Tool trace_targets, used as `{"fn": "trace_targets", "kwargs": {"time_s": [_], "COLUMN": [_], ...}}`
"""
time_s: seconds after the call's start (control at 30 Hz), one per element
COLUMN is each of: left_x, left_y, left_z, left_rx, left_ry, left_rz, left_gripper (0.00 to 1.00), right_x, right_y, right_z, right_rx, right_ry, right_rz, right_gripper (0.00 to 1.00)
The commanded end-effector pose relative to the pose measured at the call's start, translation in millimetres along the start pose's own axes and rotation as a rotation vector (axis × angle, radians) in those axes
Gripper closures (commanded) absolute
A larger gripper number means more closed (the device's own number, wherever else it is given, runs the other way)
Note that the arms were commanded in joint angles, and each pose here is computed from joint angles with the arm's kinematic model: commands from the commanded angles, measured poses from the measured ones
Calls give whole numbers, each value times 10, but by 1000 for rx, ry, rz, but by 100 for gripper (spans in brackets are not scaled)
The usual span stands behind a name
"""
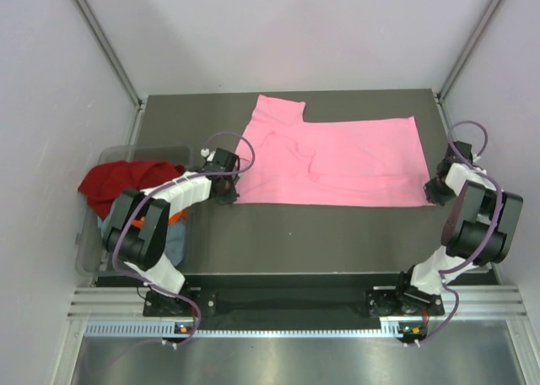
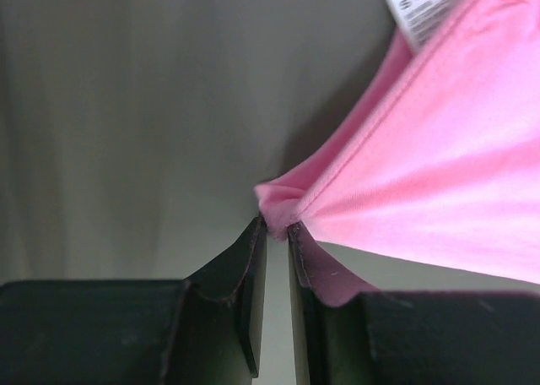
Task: Fold and stack the t-shirts
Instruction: Fold the tshirt
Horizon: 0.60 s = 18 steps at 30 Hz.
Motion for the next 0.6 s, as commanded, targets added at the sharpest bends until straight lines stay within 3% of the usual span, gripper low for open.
{"fn": "trace_targets", "kwargs": {"time_s": [0.0,0.4,0.57], "left_x": [418,370,489], "left_y": [-92,-367,-378], "left_z": [181,349,468], "left_rx": [26,58,89], "left_ry": [28,-28,-43], "left_rz": [-157,-48,-99], "left_gripper": [80,78,76], "right_x": [-75,-349,-410], "right_y": [5,-223,-226], "right_z": [69,152,164], "right_rx": [7,-43,-49], "right_ry": [-20,-58,-65], "right_rz": [-6,24,32], "right_gripper": [100,100,100]}}
Point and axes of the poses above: each gripper's point midway between its finger pads, its own y axis out along the fingers, its own x axis along the line the jaws close on, z = x × y, the point moved 2 cm from there along -y, back along the fingers, and after that the axes turned 3 degrees about -y, right-handed, at the moved point
